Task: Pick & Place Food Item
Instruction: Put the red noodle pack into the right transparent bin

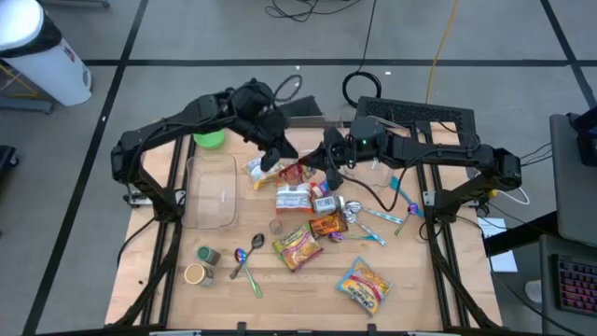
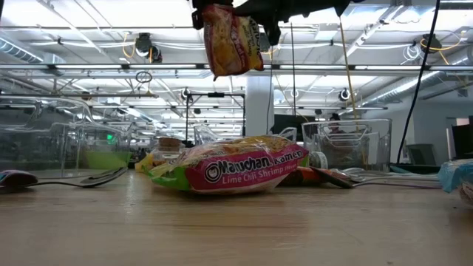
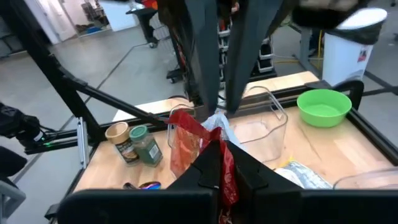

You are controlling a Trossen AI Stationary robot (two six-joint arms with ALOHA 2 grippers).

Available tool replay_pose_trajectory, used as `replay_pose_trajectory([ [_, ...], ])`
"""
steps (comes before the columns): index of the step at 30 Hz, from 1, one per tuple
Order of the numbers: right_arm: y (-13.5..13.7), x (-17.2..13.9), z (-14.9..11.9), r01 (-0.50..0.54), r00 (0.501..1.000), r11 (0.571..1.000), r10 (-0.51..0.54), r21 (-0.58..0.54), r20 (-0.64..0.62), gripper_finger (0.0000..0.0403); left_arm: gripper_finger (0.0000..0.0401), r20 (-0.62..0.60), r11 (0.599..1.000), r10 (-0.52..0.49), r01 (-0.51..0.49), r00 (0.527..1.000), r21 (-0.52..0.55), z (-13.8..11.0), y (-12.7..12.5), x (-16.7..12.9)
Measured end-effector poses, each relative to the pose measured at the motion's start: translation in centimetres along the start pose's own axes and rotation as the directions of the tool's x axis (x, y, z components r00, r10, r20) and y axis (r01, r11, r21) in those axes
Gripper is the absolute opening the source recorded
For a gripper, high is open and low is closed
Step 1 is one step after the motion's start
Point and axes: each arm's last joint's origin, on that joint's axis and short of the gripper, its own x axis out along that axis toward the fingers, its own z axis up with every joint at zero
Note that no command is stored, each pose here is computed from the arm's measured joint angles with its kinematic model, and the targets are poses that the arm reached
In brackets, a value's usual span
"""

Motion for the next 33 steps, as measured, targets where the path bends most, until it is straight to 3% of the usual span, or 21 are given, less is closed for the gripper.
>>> replay_pose_trajectory([
  [6, -0.2, -0.1, 0.0, 0.018, 1.000, 1.000, -0.018, 0.003, 0.002, 0.0000, 0.0114, 0.156, 0.998, 0.026, -0.034, 0.987, 0.050, 1.5, 0.7, -1.7],
  [11, -1.1, -1.1, 0.8, 0.077, 0.996, 0.996, -0.078, 0.036, 0.037, 0.0000, 0.0168, 0.194, 0.995, 0.070, -0.084, 0.978, 0.061, 1.7, 1.5, -3.0],
  [15, -1.7, -2.9, 1.9, 0.157, 0.983, 0.987, -0.160, 0.037, 0.086, 0.0000, 0.0197, 0.223, 0.981, 0.164, -0.182, 0.961, 0.067, 1.7, 1.8, -4.2],
  [21, -2.3, -5.3, 3.3, 0.238, 0.955, 0.967, -0.250, 0.095, 0.161, 0.0000, 0.0213, 0.225, 0.959, 0.244, -0.269, 0.943, 0.087, 1.7, 2.1, -4.2],
  [26, -2.3, -6.1, 3.7, 0.242, 0.948, 0.964, -0.259, 0.113, 0.182, 0.0000, 0.0214, 0.238, 0.932, 0.295, -0.334, 0.925, 0.142, 1.9, 2.1, -3.7],
  [33, -2.2, -6.1, 4.3, 0.221, 0.940, 0.966, -0.247, 0.131, 0.234, 0.0000, 0.0214, 0.247, 0.916, 0.335, -0.376, 0.909, 0.140, 2.0, 2.1, -3.7],
])
